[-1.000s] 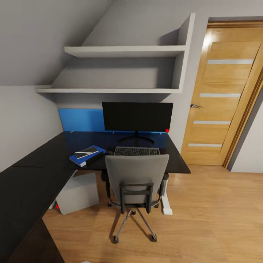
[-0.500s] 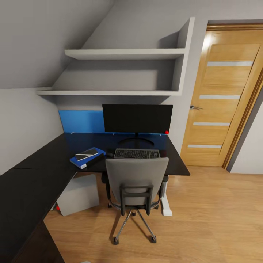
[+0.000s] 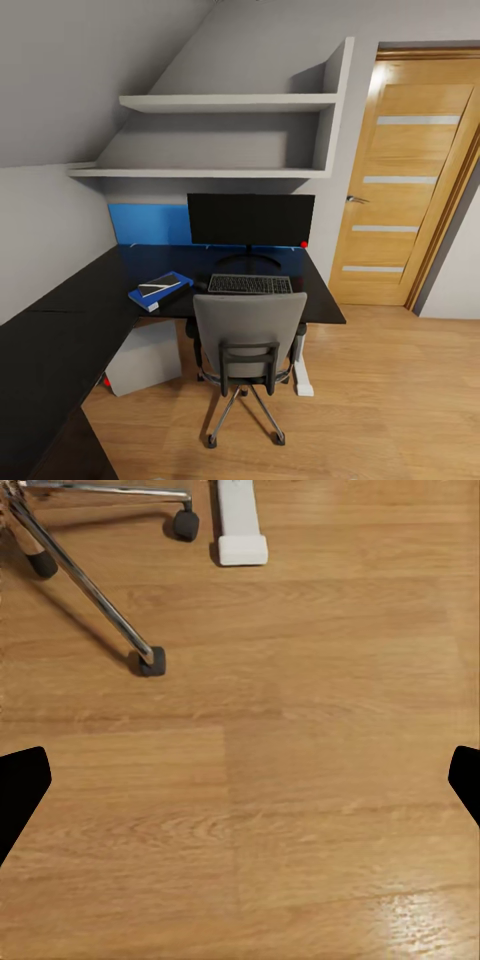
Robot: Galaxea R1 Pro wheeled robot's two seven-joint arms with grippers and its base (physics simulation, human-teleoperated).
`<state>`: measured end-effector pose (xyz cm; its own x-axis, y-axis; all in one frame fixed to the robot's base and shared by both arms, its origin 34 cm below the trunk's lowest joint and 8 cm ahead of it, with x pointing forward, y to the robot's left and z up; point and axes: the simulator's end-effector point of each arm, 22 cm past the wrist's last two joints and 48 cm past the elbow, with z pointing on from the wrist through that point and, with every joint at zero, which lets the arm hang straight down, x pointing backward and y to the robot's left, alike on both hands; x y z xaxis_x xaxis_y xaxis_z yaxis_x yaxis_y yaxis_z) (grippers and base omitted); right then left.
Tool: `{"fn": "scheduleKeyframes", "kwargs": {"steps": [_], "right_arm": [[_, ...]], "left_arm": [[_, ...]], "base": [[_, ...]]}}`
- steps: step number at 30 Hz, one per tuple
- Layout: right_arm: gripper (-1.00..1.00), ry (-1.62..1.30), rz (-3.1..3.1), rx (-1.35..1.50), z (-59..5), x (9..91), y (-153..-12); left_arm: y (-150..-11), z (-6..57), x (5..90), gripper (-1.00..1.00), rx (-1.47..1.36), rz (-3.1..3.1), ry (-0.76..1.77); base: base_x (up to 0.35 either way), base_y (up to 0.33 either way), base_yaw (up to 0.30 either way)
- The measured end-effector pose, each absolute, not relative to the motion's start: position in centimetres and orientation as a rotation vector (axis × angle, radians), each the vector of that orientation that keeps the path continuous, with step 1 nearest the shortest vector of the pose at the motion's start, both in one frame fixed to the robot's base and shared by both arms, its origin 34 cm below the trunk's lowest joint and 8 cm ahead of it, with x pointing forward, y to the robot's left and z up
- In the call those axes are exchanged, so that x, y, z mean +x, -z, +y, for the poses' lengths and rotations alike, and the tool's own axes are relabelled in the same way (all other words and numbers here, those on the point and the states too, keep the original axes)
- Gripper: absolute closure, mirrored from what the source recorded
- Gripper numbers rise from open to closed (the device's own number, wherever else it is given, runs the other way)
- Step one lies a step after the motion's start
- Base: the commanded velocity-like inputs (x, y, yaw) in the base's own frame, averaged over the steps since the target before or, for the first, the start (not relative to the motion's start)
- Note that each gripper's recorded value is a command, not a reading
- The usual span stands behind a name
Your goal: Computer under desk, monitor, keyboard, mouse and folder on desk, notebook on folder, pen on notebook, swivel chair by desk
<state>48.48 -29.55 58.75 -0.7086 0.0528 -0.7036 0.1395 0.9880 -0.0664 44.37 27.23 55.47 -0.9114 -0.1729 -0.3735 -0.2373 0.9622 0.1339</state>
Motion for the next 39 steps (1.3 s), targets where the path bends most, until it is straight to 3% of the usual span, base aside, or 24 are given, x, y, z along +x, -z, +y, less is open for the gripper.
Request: {"fn": "scheduleKeyframes", "kwargs": {"steps": [39], "right_arm": [[-1.00, 0.147, 2.358, 0.133, -29.6, 48.3, -61.3]], "left_arm": [[-57.9, 26.9, 44.4, -1.00, -0.297, 2.745, -0.217]], "base": [[0.000, 0.000, 0.000]]}}
